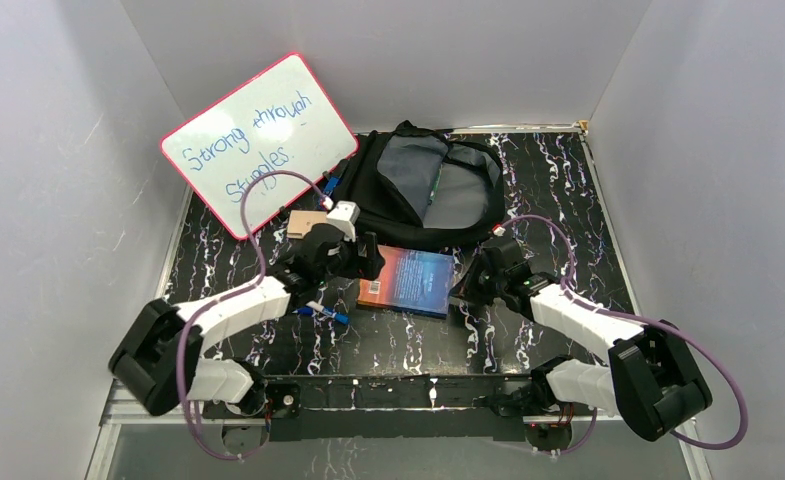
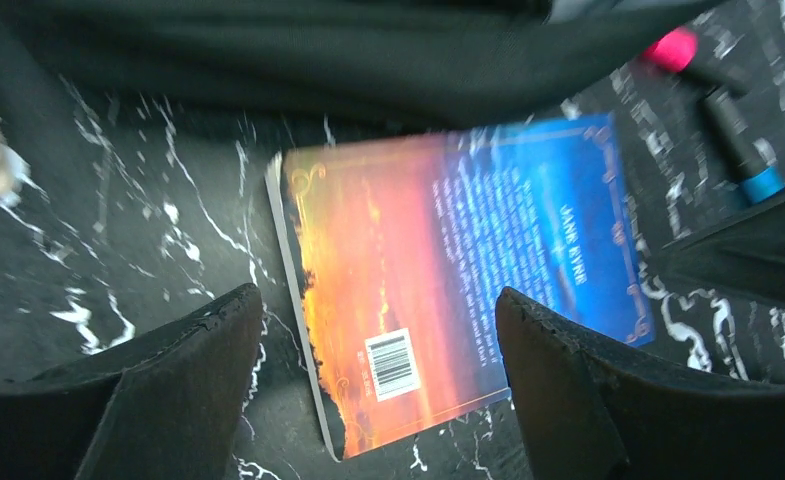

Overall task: Pack the student bag
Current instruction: Pick up the book from the center of the board.

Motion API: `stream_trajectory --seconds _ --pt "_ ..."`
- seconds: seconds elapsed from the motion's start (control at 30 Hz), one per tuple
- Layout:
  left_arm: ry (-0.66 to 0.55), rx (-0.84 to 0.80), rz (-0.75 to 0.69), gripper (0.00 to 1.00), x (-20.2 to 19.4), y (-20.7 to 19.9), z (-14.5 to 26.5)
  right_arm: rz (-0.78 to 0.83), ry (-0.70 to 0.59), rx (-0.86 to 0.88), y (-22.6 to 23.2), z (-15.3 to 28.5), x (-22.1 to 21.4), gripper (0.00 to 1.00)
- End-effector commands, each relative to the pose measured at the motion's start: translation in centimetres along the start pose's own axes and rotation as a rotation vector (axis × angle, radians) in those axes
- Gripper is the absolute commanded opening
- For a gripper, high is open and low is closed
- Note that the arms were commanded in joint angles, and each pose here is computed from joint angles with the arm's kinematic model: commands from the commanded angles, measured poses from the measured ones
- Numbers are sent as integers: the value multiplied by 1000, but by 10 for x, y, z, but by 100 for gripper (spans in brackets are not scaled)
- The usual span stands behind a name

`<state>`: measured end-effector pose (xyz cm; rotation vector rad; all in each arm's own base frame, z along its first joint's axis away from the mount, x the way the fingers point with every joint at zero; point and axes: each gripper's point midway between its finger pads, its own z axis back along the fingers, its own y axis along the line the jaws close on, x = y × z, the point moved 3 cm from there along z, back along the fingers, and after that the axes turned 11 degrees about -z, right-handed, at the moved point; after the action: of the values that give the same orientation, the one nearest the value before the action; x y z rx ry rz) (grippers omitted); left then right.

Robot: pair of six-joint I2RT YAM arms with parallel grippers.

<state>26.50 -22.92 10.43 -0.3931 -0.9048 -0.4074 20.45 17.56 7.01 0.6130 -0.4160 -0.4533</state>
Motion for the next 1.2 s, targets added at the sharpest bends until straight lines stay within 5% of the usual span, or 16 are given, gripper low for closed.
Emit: stream_trajectory --seconds 0.0,0.03,0.23,0.47,0.93,1.03,1.17 --pt "-137 46 -51 84 21 9 19 23 -44 35 18 6 12 0" --pt "-133 40 -46 84 18 8 19 25 -53 27 17 6 14 0" --pt "-73 -60 8 84 -3 -6 6 59 -115 32 23 7 28 51" --pt "-45 -147 52 84 -16 -19 -10 76 -139 46 34 2 45 67" --pt "17 -266 76 83 -27 -38 -30 94 -42 60 34 -40 52 63" --pt "33 -285 64 83 -31 -41 -33 97 0 68 33 -43 46 54" --pt "41 -288 54 82 -33 -41 -35 99 28 77 29 -44 39 26"
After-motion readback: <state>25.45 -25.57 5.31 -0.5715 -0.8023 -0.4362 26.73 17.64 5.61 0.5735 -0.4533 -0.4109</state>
